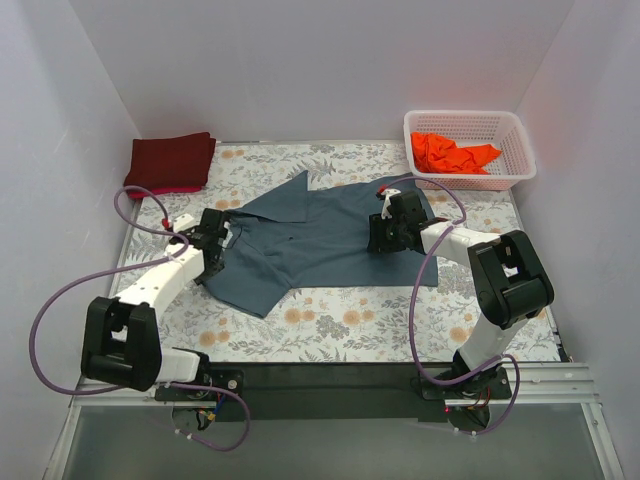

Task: Fold and stack the t-shirts
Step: Flatten the tshirt out

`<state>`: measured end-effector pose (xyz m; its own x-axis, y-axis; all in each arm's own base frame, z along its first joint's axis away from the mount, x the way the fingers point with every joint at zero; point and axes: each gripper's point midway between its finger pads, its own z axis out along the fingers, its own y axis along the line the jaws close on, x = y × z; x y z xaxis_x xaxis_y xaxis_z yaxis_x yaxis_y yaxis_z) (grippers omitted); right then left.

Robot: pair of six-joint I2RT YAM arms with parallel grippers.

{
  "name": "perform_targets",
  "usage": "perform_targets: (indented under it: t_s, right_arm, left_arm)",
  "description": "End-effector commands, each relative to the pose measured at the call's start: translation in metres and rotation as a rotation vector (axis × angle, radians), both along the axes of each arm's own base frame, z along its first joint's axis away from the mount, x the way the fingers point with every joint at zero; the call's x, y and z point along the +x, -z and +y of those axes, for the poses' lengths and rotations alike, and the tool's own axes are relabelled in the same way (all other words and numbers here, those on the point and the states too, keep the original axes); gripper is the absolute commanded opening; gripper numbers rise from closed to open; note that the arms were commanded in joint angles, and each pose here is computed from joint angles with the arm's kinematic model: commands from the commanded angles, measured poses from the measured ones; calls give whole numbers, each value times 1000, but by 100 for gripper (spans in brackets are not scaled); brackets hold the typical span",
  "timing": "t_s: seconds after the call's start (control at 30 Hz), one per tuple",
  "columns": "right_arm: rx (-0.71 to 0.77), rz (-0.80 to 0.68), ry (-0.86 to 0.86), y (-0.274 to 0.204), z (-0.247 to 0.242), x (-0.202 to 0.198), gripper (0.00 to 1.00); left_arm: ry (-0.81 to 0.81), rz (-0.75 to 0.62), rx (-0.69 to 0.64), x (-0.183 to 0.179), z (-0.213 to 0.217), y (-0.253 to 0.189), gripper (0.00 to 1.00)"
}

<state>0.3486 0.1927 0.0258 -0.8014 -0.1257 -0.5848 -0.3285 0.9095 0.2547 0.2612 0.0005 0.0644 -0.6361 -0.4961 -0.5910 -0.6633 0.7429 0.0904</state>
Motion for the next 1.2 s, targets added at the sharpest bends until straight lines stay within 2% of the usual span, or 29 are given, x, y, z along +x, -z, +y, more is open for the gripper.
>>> perform_targets:
  t_s: [0.0, 0.07, 0.17, 0.2, 0.3, 0.53, 0.77, 0.97, 1.17]
  right_arm:
    - [-73, 104, 13, 27, -20, -25, 52]
    - [-69, 102, 11, 25, -20, -25, 52]
    - [-65, 100, 5, 25, -18, -25, 52]
    - [-65, 101, 7, 25, -19, -24, 52]
    - [-68, 108, 23, 28, -24, -22, 52]
    - [-61, 133, 108, 39, -50, 5, 52]
    - [-52, 123, 172, 37, -68, 28, 52]
    - [-47, 120, 173, 34, -68, 27, 52]
    - [-30, 118, 168, 30, -66, 25, 52]
  left_arm:
    - [-21, -62, 25, 11, 21, -18, 30]
    - [-25, -67, 10, 12, 29, -22, 46]
    - [2, -86, -48, 14, 21, -25, 59]
    - [16, -79, -72, 13, 17, -22, 67]
    - [53, -36, -124, 8, 6, -10, 75]
    - [114, 38, -203, 2, -11, 14, 75]
    - [176, 44, -259, 4, -23, 16, 75]
    - [275, 85, -381, 8, -53, 20, 73]
    - [239, 178, -387, 1, -53, 21, 69]
